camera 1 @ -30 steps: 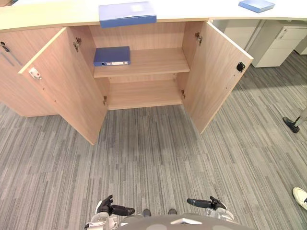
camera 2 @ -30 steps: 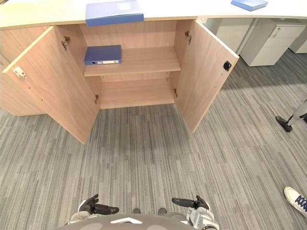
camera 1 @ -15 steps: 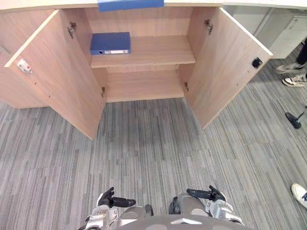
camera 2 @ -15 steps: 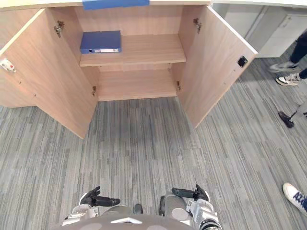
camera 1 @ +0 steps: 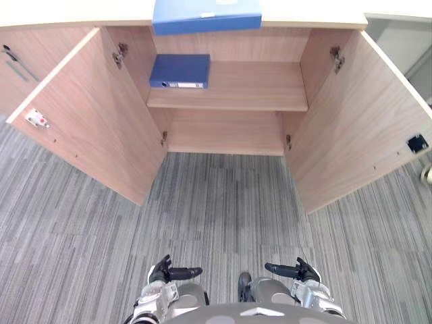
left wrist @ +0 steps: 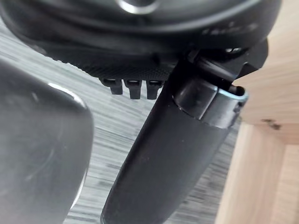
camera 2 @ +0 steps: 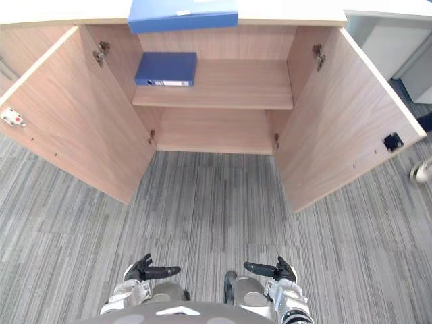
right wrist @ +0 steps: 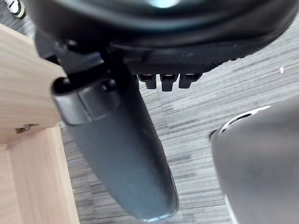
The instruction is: Walk over to the cabinet, pick up the folder, carry it to the office cabinet, place the folder inside the office cabinet, then close the office cabinet door
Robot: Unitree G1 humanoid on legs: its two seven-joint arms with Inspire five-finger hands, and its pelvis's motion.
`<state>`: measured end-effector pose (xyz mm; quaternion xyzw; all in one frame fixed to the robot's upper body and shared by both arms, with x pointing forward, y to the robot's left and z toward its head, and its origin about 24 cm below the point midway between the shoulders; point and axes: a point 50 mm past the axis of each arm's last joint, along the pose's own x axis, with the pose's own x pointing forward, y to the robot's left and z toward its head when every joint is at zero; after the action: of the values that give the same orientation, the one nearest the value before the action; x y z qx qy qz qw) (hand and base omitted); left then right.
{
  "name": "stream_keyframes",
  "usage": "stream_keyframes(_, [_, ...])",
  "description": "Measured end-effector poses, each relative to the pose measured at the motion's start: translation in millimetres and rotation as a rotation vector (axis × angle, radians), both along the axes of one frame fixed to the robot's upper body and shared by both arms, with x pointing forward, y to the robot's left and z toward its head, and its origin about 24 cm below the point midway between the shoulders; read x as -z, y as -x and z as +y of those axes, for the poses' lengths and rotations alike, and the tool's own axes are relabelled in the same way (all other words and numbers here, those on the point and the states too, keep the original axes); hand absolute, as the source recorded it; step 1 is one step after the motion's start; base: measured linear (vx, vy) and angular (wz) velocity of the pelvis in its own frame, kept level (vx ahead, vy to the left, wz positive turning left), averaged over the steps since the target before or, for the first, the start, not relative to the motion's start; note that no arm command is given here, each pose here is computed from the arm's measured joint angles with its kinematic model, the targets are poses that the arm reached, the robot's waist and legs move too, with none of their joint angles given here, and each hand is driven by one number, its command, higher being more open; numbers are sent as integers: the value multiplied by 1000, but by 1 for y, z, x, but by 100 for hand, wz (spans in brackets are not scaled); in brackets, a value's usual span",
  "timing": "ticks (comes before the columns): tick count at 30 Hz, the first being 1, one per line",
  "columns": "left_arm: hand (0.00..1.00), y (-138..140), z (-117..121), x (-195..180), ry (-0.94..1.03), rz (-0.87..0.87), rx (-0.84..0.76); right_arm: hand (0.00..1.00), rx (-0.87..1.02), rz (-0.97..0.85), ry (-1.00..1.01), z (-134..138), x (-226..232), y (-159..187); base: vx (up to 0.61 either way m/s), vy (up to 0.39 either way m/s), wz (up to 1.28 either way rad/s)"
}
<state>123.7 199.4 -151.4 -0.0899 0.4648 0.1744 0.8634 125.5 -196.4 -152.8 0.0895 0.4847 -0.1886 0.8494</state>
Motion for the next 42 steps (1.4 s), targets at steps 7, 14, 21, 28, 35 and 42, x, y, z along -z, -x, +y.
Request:
stream_keyframes(7, [100,-11,-4,-3,11,-33,6,100,21,3,-9,5,1,3,274,119,-33])
stream_keyframes(14, [100,1,5,0,-8,3,-17,100,11,22,-40,18,4,8,412,283,-32])
stream_keyframes(21, [100,4,-1,3,13,21,-20,100,-14,-49,-37,22,-3,-6,351,45,7])
stream_keyframes(28, [100,9,-20,9,72,54,-37,100,16,-3,0,-2,-1,-2,416,-222,31])
stream_keyframes(35, [100,-11,-26,1,92,-22,-59,100,-13,40,5,1,3,8,174,-138,20])
stream_keyframes(42, [100,-11,-30,1,97,-20,-51,100,-10,56,-19,9,6,15,192,161,-35])
